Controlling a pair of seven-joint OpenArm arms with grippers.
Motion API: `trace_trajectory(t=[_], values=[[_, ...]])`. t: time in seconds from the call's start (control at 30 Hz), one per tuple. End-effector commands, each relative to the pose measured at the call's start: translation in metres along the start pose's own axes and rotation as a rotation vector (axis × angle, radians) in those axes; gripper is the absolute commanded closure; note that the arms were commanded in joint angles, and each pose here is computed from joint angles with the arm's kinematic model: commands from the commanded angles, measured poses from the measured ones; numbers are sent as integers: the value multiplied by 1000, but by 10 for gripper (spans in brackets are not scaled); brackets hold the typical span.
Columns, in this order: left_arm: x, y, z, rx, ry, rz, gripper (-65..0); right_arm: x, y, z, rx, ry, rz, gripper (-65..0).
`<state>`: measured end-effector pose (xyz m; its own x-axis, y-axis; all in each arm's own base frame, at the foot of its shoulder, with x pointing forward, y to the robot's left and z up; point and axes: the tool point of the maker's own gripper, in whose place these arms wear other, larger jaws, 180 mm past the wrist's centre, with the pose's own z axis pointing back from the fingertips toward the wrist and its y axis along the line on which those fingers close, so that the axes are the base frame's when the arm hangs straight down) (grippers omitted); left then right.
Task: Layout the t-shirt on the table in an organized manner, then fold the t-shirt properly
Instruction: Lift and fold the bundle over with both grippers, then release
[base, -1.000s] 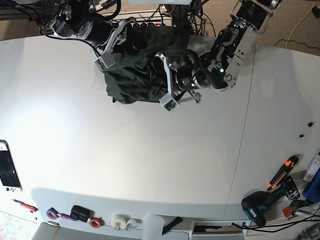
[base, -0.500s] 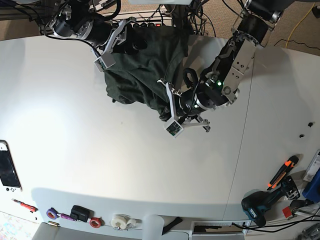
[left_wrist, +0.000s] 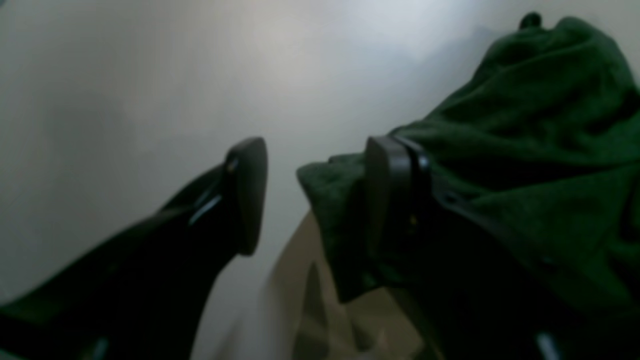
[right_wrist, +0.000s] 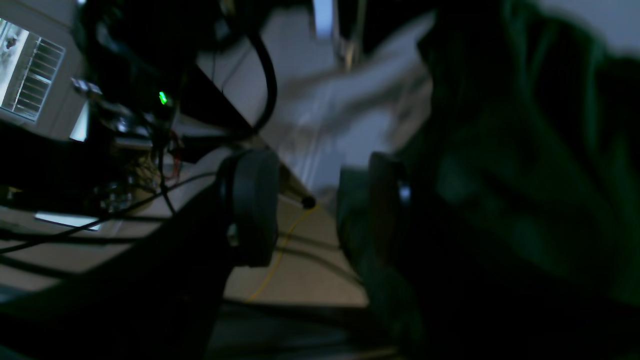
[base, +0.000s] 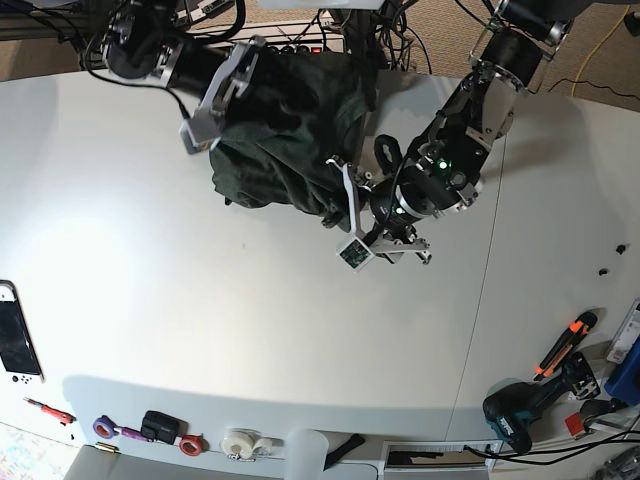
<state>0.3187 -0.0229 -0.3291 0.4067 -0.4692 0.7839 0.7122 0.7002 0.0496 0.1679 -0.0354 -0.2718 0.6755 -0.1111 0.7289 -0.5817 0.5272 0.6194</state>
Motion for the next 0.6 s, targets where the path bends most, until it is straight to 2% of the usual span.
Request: trace_trajectory(t=[0.0, 0.1, 0.17, 0.23, 0.27, 0.3, 0.43, 0.57], values=[[16, 8, 5, 16, -50, -21, -316, 16, 5, 0, 23, -51, 33, -293], [12, 13, 8, 20, -36, -29, -297, 33, -4, -5, -8, -58, 102, -292], [10, 15, 12, 8, -26, -26, -251, 41, -19, -8, -77, -32, 159, -267], [13, 9, 20, -51, -50, -12, -154, 48, -37, -9, -164, 4, 212, -135], [16, 3, 25, -103, -67, -10, -77, 50, -45, -8, -204, 20, 233, -44], [20, -3, 30, -156, -89, -7, 0, 52, -52, -8, -237, 34, 250, 0], [25, -38, 50, -393, -142, -8, 0, 55, -62, -3, -286, 65, 282, 0], [8, -87, 67, -610, -142, 36, 0, 54, -76, 13, -338, 95, 301, 0]])
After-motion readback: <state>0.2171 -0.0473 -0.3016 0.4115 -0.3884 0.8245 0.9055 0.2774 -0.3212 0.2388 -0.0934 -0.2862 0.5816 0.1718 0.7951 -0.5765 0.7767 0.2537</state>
